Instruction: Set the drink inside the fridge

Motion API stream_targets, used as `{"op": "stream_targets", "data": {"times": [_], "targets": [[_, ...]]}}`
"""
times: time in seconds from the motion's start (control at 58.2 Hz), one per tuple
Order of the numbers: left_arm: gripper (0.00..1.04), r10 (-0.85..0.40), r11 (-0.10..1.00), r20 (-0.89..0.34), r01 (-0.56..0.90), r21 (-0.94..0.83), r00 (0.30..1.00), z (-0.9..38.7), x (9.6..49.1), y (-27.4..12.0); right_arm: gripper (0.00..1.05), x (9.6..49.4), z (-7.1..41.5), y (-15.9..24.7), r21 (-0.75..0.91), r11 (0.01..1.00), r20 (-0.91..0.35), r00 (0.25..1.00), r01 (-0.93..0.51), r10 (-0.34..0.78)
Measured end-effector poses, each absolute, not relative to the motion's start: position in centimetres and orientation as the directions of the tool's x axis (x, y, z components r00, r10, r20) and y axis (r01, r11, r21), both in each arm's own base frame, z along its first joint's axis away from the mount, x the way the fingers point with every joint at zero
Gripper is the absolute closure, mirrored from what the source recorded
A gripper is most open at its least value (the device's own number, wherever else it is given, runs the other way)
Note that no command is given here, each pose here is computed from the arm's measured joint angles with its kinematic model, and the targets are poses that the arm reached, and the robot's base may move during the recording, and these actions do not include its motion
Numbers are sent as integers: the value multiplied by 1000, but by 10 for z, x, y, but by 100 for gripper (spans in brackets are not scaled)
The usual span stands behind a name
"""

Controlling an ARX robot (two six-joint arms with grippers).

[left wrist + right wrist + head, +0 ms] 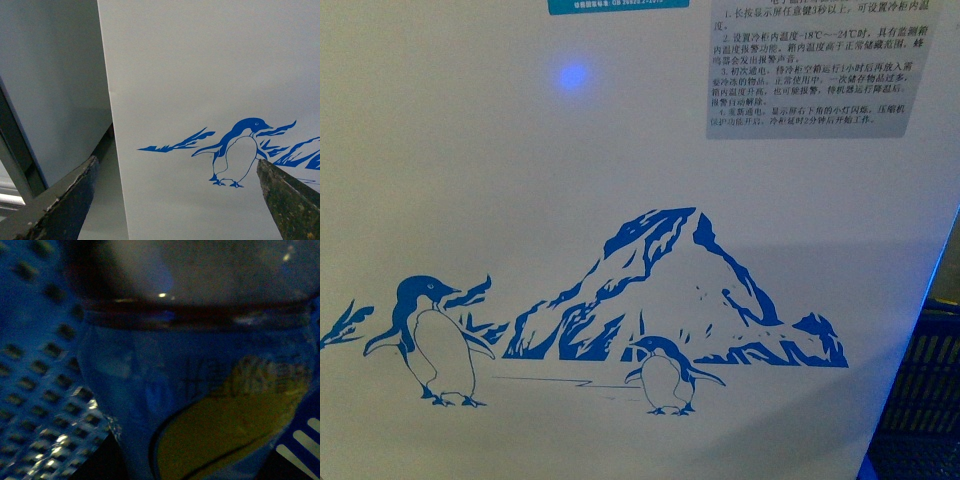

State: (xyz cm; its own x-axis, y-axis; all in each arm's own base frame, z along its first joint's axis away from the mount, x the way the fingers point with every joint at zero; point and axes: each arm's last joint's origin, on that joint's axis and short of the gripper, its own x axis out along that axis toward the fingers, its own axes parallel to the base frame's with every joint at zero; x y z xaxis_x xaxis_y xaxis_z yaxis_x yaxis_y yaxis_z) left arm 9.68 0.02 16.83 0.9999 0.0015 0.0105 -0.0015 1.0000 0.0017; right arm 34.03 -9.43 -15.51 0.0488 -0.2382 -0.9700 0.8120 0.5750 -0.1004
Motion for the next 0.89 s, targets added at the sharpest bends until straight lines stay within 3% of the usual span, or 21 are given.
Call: {"op": "stream_targets", "data": {"times": [0.258,0.43,0.687,0.893], "targets": [[8,2,1000,10,-2,2,1000,168,97,0,68,385,-7,-106,124,723,-857,440,680,-267],[8,2,1000,10,-2,2,1000,168,97,0,68,377,104,-120,194,807,-722,638,558,-268],[8,2,1000,10,-2,2,1000,168,97,0,68,344,206,-121,211,868,-560,783,450,-270],[8,2,1000,10,-2,2,1000,168,97,0,68,296,295,-107,217,918,-358,902,332,-241]]}}
